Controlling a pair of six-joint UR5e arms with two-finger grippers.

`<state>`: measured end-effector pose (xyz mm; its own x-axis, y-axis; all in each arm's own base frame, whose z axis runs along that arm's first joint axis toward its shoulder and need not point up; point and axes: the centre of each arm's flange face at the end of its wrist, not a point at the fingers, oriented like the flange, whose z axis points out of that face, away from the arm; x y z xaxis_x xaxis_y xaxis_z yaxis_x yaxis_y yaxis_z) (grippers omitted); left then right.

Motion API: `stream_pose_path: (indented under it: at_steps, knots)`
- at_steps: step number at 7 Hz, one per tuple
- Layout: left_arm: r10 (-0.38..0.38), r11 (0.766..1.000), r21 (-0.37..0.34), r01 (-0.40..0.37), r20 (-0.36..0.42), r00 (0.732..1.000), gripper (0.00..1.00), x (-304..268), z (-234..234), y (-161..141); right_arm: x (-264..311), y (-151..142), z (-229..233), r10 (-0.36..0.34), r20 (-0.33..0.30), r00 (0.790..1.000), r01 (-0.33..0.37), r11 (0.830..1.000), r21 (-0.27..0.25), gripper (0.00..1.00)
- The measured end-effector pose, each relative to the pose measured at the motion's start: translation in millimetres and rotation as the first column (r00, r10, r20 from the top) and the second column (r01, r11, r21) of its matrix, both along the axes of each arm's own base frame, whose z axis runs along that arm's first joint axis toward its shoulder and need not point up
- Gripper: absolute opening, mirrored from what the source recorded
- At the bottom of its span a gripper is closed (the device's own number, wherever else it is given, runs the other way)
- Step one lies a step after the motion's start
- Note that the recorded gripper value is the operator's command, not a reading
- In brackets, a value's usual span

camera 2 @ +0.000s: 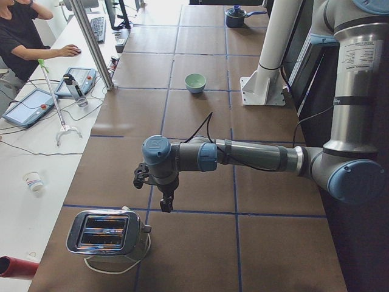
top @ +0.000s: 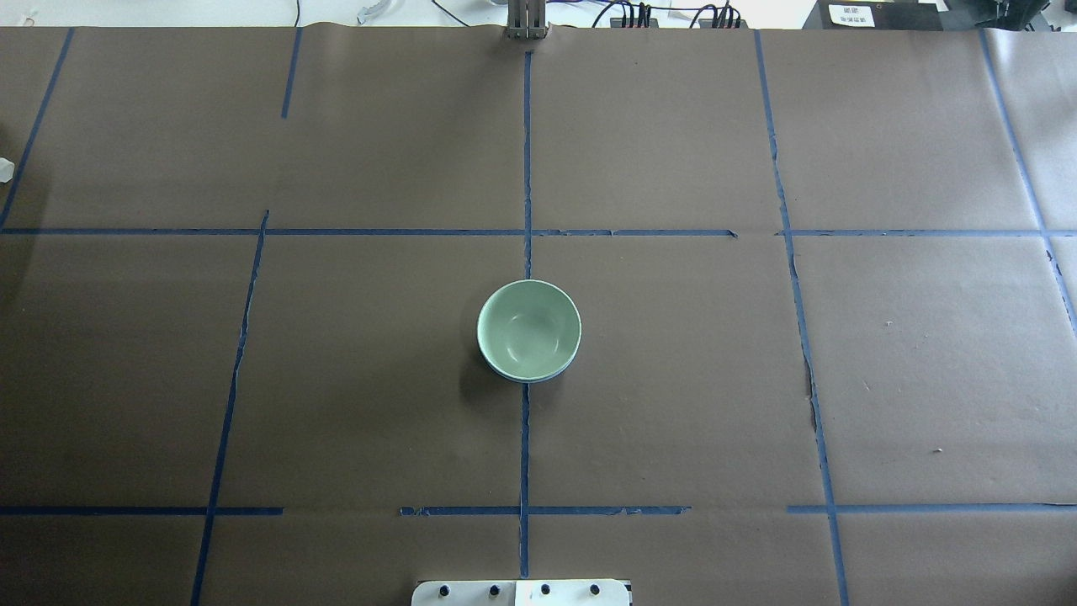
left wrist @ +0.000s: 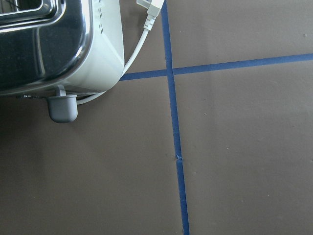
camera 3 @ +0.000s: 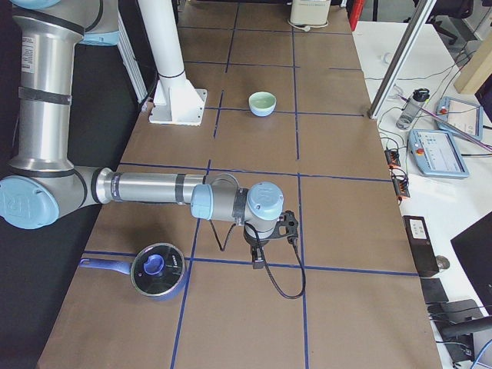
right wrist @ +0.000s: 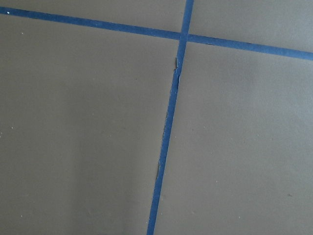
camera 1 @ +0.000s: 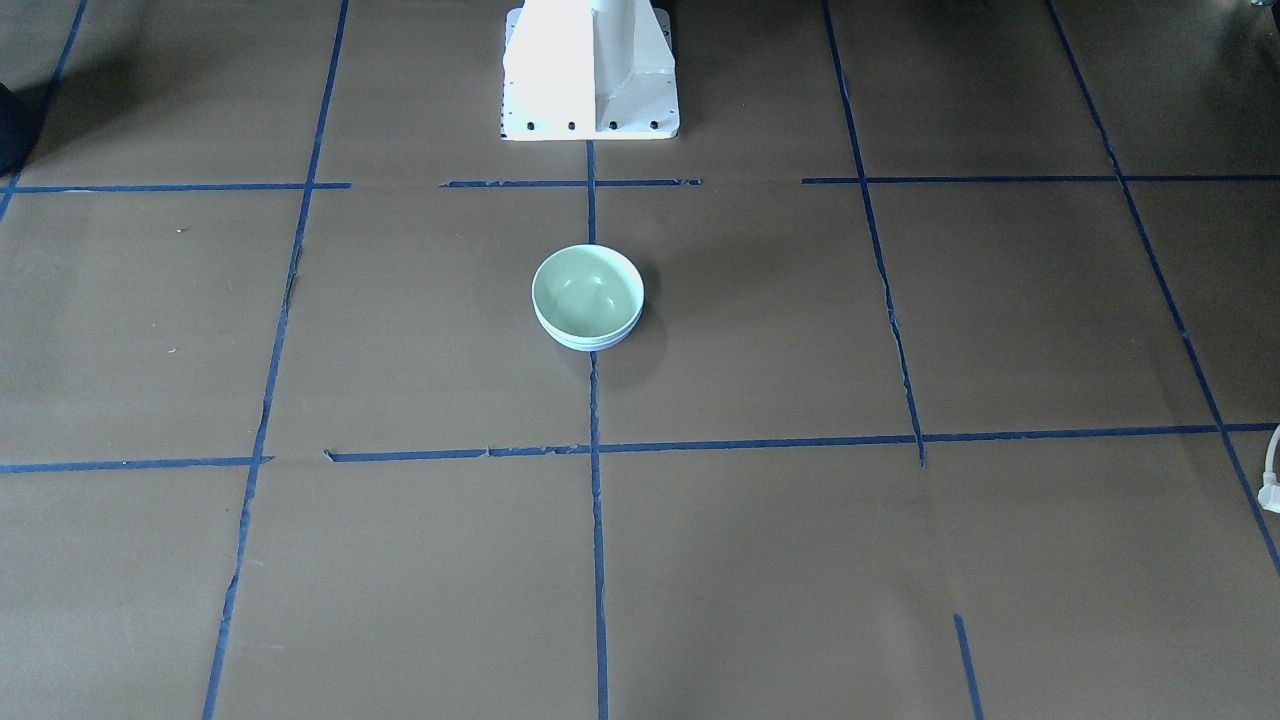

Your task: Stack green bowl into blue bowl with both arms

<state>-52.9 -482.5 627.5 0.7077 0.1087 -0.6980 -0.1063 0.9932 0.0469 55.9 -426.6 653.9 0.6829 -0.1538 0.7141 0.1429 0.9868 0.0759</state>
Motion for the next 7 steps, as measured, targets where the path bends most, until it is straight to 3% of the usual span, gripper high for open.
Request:
stream_pose_path:
  at_steps: [7]
  knots:
    - [0.004, 1.000, 0.010, -0.004, 0.001, 1.000, 1.00, 0.2, -2.6, -0.8, 0.9, 1.0, 0.3, 0.000, -0.005, 1.000, 0.000, 1.000, 0.002, 1.00]
